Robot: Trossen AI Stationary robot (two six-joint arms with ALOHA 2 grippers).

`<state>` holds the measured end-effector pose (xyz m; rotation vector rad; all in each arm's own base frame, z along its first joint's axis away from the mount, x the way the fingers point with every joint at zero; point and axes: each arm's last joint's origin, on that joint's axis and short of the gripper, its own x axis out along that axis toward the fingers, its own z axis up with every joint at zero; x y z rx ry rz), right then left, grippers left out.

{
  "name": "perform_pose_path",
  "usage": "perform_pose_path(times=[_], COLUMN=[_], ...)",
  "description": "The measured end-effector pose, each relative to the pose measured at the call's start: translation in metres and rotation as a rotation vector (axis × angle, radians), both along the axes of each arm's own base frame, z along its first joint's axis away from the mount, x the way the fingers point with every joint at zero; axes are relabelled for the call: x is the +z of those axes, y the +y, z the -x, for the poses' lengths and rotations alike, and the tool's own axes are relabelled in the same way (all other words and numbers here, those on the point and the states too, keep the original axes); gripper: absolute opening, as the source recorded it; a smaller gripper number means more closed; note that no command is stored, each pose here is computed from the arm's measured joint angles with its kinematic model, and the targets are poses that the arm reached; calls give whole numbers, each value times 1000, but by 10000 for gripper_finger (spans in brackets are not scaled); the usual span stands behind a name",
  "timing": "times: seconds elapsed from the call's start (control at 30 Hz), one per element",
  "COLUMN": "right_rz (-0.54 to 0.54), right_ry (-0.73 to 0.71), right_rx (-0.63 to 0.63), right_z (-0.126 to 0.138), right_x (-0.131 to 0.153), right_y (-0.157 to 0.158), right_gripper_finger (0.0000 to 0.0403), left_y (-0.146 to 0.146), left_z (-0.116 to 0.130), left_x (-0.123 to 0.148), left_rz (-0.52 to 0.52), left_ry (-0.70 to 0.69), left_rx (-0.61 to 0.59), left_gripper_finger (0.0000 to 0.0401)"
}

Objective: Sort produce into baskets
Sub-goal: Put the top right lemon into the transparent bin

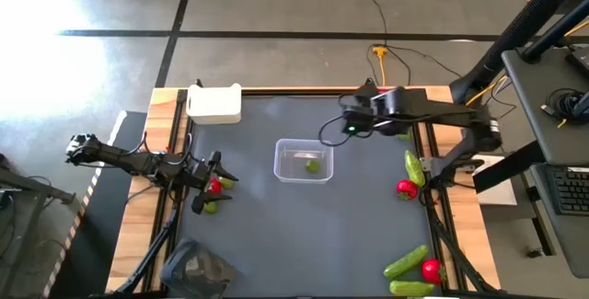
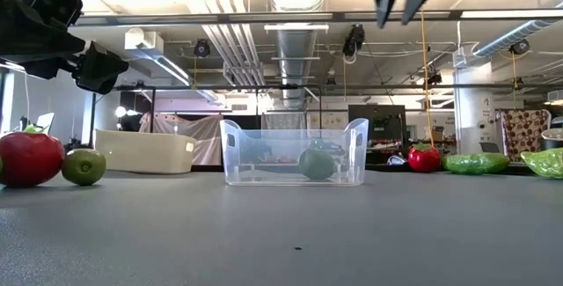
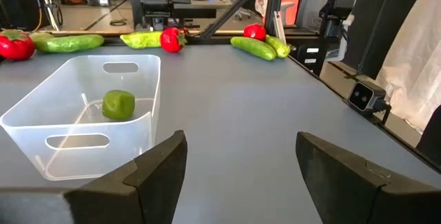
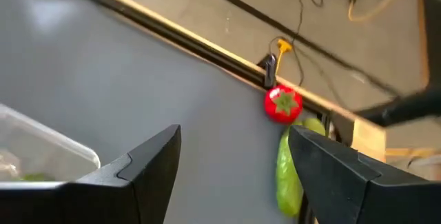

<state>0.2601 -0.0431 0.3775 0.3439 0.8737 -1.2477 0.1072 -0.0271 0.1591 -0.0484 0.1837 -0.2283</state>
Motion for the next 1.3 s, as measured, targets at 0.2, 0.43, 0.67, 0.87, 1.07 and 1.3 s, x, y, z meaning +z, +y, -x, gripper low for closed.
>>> perform_pose_path(times=[0.2,0.43,0.67,0.87,1.07,1.3], right_rz=[-16,19,27,-60,-93,-121], right_ry=[-127,-300,-411,-543,-591,-688], right_rx=[-281,-750,-1071,-1297,-1374,-1425], right_z=[36,65,75,86,107,128], right_x=[-16,-56,-99,-125,-139,-159], right_y=[-16,-38,-67,-102,-133,-163], right_gripper_finger=[247,248,254,252,260,293], left_y=[0,0,0,0,0,0], left_z=[0,0,0,0,0,0], left_x=[0,0,0,0,0,0], left_rz=[0,0,0,-1,-1,-1], left_ry=[0,0,2,1,2,3], left_rx=[0,0,0,0,0,0], left_gripper_finger=[255,255,255,255,255,255])
